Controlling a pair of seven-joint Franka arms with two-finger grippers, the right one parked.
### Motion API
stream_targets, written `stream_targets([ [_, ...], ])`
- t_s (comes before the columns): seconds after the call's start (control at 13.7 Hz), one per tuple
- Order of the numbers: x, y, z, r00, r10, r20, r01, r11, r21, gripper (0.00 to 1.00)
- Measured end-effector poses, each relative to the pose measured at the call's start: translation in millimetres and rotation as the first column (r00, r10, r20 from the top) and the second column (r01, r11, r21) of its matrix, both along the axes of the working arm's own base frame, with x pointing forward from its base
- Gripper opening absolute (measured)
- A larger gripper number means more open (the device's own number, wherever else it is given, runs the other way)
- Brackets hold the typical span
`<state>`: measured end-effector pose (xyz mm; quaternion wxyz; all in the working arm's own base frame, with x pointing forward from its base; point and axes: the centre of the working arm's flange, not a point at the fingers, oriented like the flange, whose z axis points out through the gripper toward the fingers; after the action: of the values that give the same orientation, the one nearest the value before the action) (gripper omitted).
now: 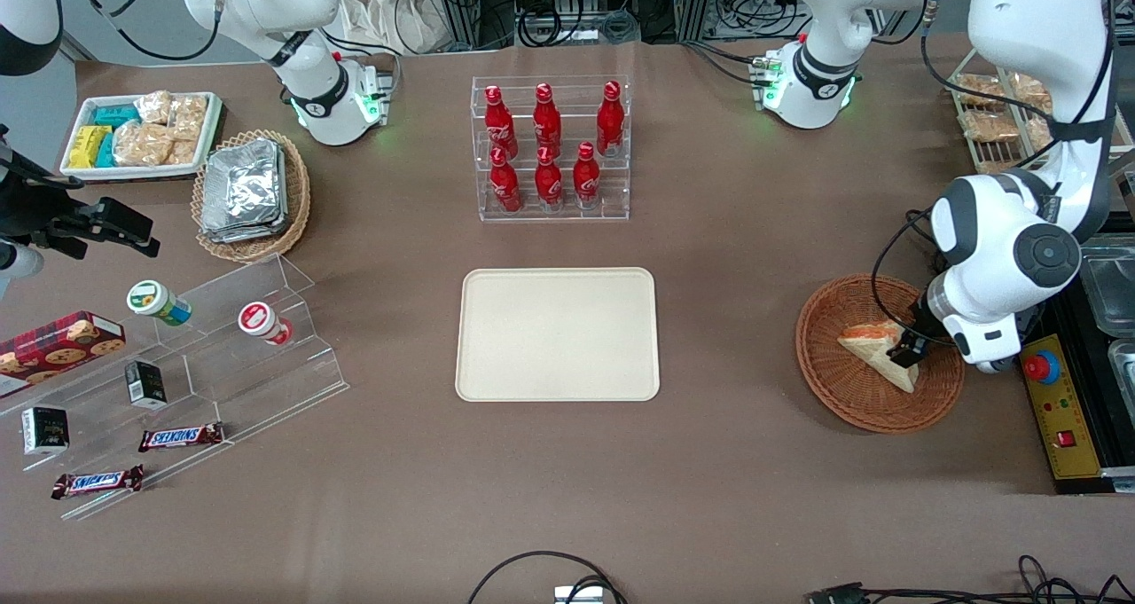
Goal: Place sandwich from basket to tray
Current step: 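Lower the left gripper into the basket and grasp the wrapped sandwich, then lift the sandwich and carry it with the left gripper to the tray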
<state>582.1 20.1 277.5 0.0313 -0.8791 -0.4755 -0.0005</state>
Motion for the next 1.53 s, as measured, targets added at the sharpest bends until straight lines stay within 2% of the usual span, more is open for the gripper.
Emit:
stream_targets([
  [0.36,2,-3,-27,1.0,0.019,-0.001,-0.019,1.0,0.008,1.0],
  [0.51,2,-4,-30,1.0,0.031,-0.001,-0.031,0.999,0.007,0.95],
  [0.58,2,-5,-30,0.999,0.034,-0.002,-0.034,0.999,0.007,0.87],
  [0.8,2,-6,-31,0.999,0.035,-0.002,-0.035,0.999,0.005,0.52],
  [0.95,2,-7,-30,0.999,0.034,-0.001,-0.034,0.999,0.005,0.35],
  [1.09,6,-15,-23,1.0,0.011,0.008,-0.011,1.0,0.003,0.21],
  [1.17,8,-26,-13,1.0,-0.022,0.004,0.022,1.0,0.006,0.21],
  [1.24,9,-41,2,0.998,-0.068,-0.014,0.068,0.998,0.018,0.21],
  [1.39,12,-81,45,0.984,-0.162,-0.075,0.166,0.985,0.045,0.21],
  [1.53,10,-131,100,0.945,-0.3,-0.127,0.311,0.948,0.073,0.2],
])
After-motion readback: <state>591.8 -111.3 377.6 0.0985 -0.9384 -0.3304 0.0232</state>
